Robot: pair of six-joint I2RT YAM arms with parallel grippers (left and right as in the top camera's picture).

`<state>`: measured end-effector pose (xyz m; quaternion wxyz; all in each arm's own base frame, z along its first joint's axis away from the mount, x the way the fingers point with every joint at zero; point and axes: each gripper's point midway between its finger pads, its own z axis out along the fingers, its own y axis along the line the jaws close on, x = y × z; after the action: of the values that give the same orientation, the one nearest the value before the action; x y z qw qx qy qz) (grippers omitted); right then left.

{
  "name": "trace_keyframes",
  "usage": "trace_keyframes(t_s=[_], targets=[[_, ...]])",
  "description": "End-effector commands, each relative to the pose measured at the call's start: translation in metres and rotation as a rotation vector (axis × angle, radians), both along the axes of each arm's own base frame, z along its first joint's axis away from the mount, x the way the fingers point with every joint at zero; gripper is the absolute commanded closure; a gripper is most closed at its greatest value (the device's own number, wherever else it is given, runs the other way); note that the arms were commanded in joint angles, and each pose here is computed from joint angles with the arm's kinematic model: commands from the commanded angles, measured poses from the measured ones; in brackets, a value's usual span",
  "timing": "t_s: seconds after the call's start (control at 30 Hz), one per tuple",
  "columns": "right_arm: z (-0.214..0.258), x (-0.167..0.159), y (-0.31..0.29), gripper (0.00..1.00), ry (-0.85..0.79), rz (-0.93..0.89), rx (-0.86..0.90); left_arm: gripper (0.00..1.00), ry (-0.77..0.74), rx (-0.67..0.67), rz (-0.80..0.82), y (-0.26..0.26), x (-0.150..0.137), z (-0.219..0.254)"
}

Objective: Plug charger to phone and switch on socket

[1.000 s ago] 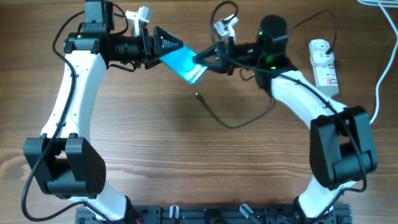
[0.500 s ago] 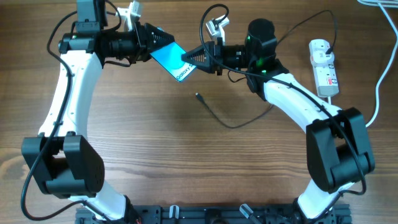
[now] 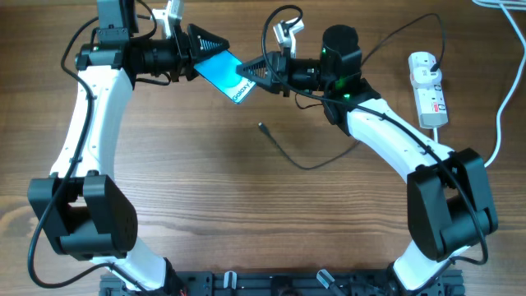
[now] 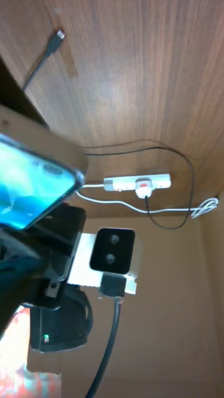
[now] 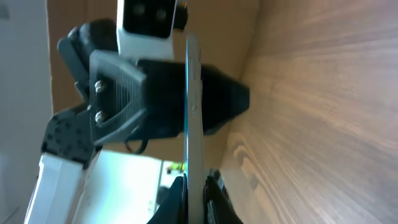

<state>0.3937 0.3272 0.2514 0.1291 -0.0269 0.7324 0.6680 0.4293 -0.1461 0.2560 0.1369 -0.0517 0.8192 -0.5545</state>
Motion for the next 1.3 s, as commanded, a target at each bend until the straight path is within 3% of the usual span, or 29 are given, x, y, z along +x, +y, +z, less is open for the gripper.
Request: trace_keyframes(t_s=[0.0, 0.1, 0.23, 0.57, 0.6, 0.67, 0.7, 0.97, 1.27], targets=[[0.000, 0.022, 0.008, 0.96, -0.019, -0.141, -0.018, 0.23, -0.002, -0.119, -0.138, -0.030, -0.026, 0.024], [0.000, 0.025, 0.007, 0.96, -0.013, -0.157, -0.018, 0.16, -0.002, -0.118, -0.138, -0.030, -0.026, 0.024], [0.001, 0.027, 0.005, 0.96, -0.018, -0.169, -0.015, 0.21, -0.002, -0.118, -0.137, -0.030, -0.026, 0.024], [0.002, 0.041, -0.023, 0.96, -0.014, -0.180, -0.008, 0.16, -0.003, -0.103, -0.112, -0.023, -0.022, 0.021], [0.002, 0.040, -0.023, 0.96, -0.012, -0.176, -0.009, 0.21, -0.003, -0.103, -0.112, -0.023, -0.022, 0.021], [0.001, 0.037, -0.021, 0.96, -0.007, -0.162, -0.009, 0.50, -0.003, -0.103, -0.113, -0.023, -0.022, 0.021], [0.001, 0.035, -0.020, 0.96, -0.005, -0.155, -0.009, 0.59, -0.003, -0.103, -0.112, -0.023, -0.022, 0.021], [-0.015, 0.005, 0.007, 0.96, 0.073, -0.044, -0.047, 0.54, -0.037, -0.102, -0.113, -0.023, -0.018, 0.024], [-0.026, -0.019, 0.029, 0.96, 0.108, 0.022, -0.080, 0.59, -0.087, -0.079, -0.098, -0.022, -0.010, 0.025]])
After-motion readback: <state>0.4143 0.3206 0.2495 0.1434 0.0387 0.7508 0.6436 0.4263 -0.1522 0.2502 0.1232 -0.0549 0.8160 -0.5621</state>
